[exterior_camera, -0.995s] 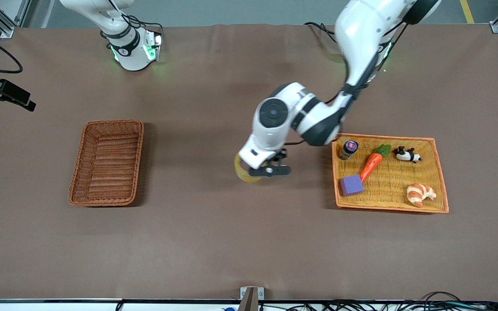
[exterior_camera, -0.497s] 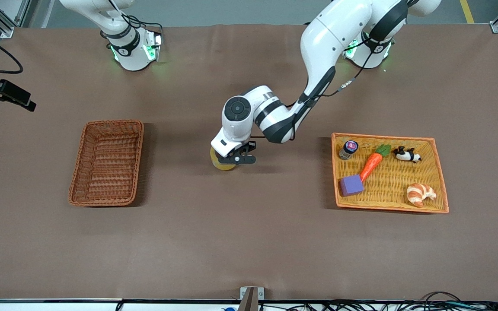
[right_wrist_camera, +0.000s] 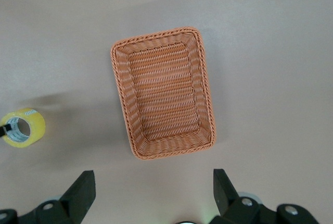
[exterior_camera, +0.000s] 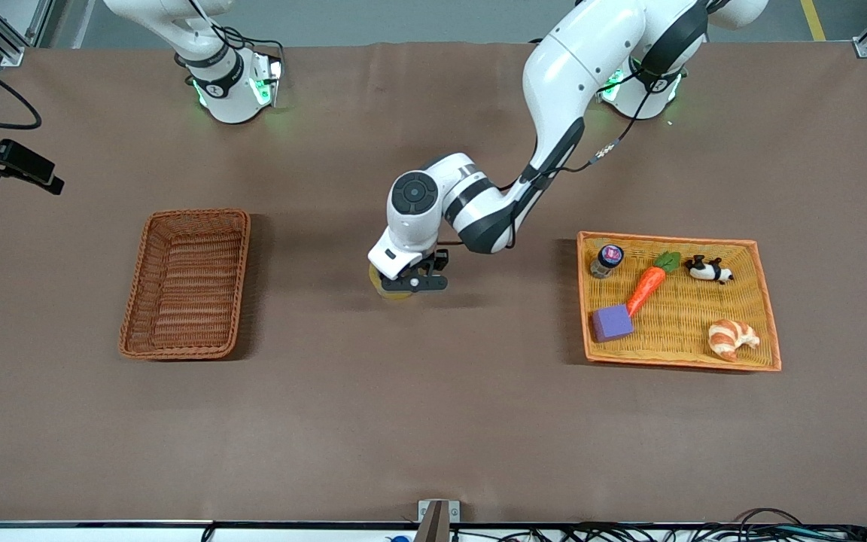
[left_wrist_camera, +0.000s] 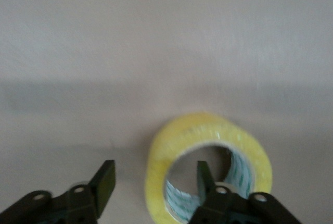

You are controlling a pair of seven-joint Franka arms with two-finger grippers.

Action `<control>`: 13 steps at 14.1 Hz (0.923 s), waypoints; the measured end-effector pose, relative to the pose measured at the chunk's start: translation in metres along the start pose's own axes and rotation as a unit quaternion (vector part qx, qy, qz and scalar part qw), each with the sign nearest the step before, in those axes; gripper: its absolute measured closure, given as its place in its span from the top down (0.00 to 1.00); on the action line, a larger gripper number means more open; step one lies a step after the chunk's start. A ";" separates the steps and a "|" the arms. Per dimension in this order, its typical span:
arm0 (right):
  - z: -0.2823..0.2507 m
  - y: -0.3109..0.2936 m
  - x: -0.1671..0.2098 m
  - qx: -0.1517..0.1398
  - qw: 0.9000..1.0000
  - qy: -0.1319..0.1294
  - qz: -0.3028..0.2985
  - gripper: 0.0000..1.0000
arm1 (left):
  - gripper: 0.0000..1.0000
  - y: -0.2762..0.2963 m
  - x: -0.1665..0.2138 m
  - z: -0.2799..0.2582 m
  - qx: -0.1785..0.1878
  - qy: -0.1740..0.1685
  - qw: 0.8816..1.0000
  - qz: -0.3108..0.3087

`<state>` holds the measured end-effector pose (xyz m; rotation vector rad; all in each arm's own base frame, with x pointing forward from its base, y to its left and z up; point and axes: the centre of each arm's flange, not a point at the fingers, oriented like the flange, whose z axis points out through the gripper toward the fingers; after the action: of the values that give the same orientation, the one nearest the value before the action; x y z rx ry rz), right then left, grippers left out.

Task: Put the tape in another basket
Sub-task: 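Set the tape on the table middle while the right gripper approaches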

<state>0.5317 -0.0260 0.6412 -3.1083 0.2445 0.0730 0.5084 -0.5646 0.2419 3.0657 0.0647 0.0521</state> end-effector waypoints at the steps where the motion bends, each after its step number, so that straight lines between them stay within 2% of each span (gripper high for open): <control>1: 0.000 -0.002 0.001 0.003 1.000 0.004 -0.002 1.00 | 0.86 -0.014 0.021 -0.024 0.013 0.019 1.000 -0.007; 2: -0.001 -0.009 0.002 0.006 1.000 0.011 -0.008 1.00 | 0.96 -0.034 0.046 -0.054 0.027 0.039 0.999 -0.012; 3: 0.000 -0.021 0.004 0.008 1.000 0.018 -0.019 1.00 | 1.00 -0.059 0.071 -0.089 0.037 0.058 0.998 -0.017; 6: 0.032 -0.085 0.015 0.008 0.997 0.017 -0.068 1.00 | 1.00 -0.159 0.143 -0.187 0.052 0.093 0.994 -0.030; 8: 0.081 -0.131 0.025 0.020 0.996 0.005 -0.091 1.00 | 1.00 -0.239 0.181 -0.243 0.057 0.109 0.992 -0.027; 10: 0.143 -0.163 0.031 0.035 0.995 0.004 -0.093 1.00 | 1.00 -0.313 0.201 -0.288 0.068 0.115 0.991 -0.021; 13: 0.217 -0.212 0.025 0.046 0.996 -0.005 -0.080 1.00 | 1.00 -0.376 0.204 -0.332 0.084 0.111 0.990 0.010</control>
<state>0.5798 0.1849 0.4275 -3.0213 -0.0009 0.0711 0.6851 -0.1567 0.5511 3.2132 0.0523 0.4091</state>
